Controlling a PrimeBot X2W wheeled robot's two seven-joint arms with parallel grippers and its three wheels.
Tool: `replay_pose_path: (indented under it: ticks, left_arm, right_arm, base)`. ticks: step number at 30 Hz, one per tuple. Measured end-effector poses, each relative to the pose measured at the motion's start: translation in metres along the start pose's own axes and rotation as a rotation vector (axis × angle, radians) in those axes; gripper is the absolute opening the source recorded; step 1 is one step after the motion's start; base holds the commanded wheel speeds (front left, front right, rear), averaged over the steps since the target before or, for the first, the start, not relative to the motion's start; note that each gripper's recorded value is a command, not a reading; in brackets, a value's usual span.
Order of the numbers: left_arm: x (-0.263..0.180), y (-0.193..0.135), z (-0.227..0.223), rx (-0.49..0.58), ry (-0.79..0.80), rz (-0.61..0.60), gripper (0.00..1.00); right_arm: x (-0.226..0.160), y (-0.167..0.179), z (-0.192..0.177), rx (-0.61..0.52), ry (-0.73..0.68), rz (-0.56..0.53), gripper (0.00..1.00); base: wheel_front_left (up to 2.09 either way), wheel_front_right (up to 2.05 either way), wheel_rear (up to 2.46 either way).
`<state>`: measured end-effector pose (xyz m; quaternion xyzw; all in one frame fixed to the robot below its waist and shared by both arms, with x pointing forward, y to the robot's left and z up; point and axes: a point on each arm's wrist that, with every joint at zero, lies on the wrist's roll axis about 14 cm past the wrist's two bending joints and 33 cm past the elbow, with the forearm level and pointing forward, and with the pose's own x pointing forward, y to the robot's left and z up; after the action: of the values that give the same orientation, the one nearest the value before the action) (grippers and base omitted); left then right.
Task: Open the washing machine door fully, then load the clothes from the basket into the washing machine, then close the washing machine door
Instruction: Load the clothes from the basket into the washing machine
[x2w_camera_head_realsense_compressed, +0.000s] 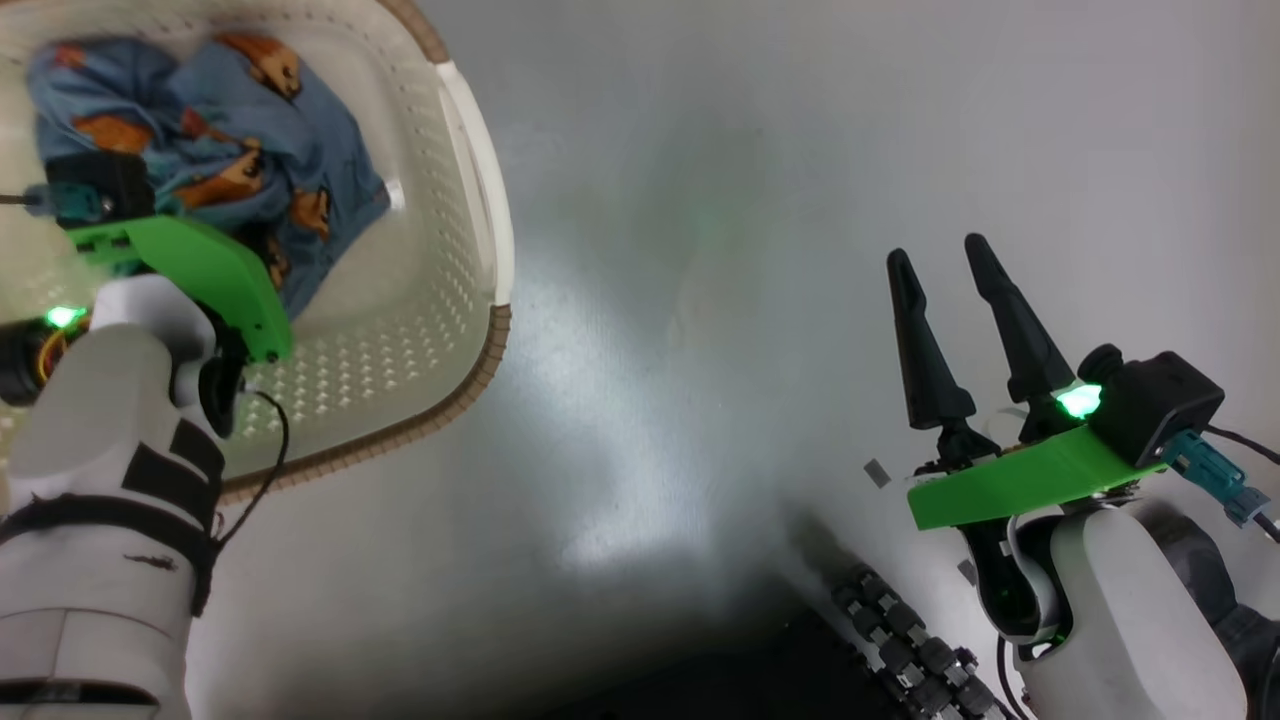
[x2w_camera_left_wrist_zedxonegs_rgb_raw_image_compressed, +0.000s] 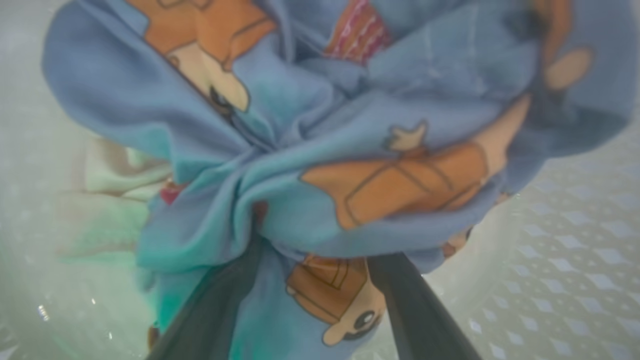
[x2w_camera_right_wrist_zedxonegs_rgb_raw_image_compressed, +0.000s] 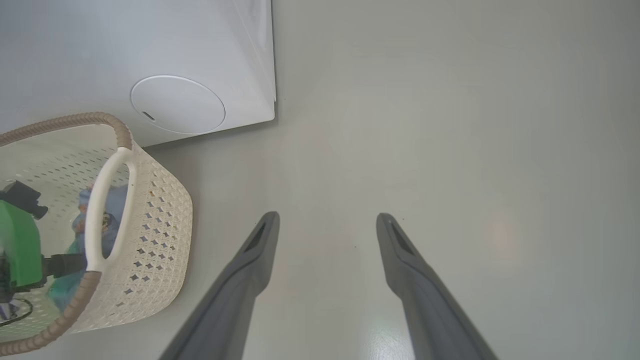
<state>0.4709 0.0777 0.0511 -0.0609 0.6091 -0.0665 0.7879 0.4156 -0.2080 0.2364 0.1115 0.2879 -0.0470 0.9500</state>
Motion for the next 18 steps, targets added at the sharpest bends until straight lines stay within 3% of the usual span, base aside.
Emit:
replay_pose_path:
  ticks: [3,4,6,7,18]
  left_arm:
    - [0.011,-0.002,-0.007,-0.005,0.006,-0.006,1.0]
    - [0.014,-0.004,-0.007,-0.006,0.005,-0.01,0.73]
    - [0.018,-0.008,-0.005,-0.003,-0.003,-0.02,0.08]
    - [0.019,-0.01,-0.006,-0.002,-0.006,-0.024,0.0]
    - [0.012,-0.006,-0.002,-0.019,-0.016,-0.025,0.0]
  right_arm:
    - [0.004,-0.001,-0.01,-0.004,0.023,0.001,1.0]
    - [0.004,-0.002,-0.013,-0.004,0.03,-0.001,1.0]
    - [0.005,-0.003,-0.016,-0.006,0.039,-0.003,1.0]
    - [0.006,-0.003,-0.017,-0.007,0.04,-0.004,1.0]
    - [0.01,0.002,-0.014,-0.003,0.031,0.011,1.0]
  base:
    - [0.0,0.0,0.0]
    - [0.0,0.0,0.0]
    - [0.0,0.0,0.0]
    - [0.0,0.0,0.0]
    - [0.0,0.0,0.0]
